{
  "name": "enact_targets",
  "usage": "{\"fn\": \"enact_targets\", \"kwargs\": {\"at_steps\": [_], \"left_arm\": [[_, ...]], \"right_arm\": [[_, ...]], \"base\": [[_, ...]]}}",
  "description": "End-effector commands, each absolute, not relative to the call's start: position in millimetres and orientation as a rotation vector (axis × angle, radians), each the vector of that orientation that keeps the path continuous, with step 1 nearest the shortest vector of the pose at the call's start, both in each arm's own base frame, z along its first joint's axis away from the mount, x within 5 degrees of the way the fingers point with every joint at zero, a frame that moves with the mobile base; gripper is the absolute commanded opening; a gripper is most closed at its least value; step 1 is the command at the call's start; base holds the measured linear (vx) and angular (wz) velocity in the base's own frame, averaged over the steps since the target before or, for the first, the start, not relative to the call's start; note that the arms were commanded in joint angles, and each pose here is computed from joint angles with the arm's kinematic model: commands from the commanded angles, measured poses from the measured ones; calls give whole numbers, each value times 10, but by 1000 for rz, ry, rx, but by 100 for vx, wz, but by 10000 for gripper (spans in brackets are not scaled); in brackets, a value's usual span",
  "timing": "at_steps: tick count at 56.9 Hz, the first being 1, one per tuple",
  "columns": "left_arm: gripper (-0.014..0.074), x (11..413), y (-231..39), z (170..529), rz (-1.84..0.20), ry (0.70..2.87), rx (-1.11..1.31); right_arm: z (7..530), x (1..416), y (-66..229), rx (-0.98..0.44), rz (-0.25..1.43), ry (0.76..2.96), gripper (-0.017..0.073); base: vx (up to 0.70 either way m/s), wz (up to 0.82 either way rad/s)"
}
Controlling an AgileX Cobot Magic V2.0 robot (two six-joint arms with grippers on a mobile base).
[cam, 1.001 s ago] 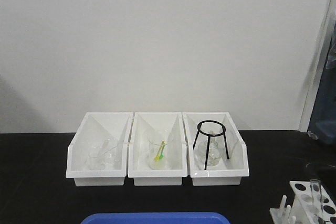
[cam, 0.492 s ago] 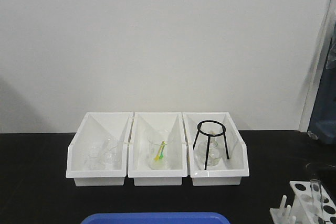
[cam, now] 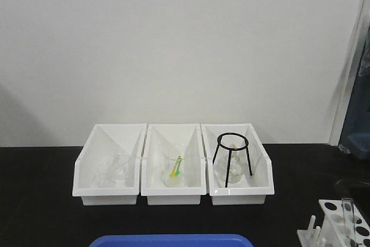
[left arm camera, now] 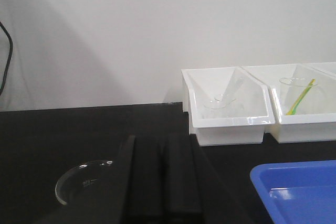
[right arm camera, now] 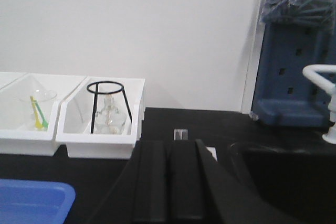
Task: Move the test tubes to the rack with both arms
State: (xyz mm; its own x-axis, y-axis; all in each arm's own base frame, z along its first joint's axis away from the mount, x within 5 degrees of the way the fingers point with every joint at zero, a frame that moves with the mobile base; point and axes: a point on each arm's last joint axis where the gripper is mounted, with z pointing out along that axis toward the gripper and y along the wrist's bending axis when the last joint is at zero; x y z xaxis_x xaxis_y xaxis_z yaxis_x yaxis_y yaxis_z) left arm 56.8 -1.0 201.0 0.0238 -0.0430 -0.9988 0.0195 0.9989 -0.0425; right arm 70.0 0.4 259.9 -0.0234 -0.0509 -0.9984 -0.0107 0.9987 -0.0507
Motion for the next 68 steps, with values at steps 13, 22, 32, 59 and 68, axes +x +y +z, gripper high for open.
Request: {"fn": "enact_targets", "kwargs": {"at_steps": [13, 22, 32, 59, 68], "left_arm": [[-17, 570, -12, 1984, -64, 1487, -27], [-17, 570, -12, 1983, -64, 1488, -27], [-17, 570, -12, 1983, -64, 1488, -27], [-17, 570, -12, 1983, -64, 1488, -27], [-17, 570, -12, 1983, -64, 1488, -27]], "right_arm": [[2036, 595, 15, -34, 7, 1554, -10], [1965, 570, 16, -22, 23, 1548, -7], [1967, 567, 16, -22, 23, 1544, -7], [1967, 567, 16, -22, 23, 1544, -7], [1967, 567, 16, -22, 23, 1544, -7]], "base": [[0, 0], [0, 0], [0, 0], [0, 0], [0, 0]]}}
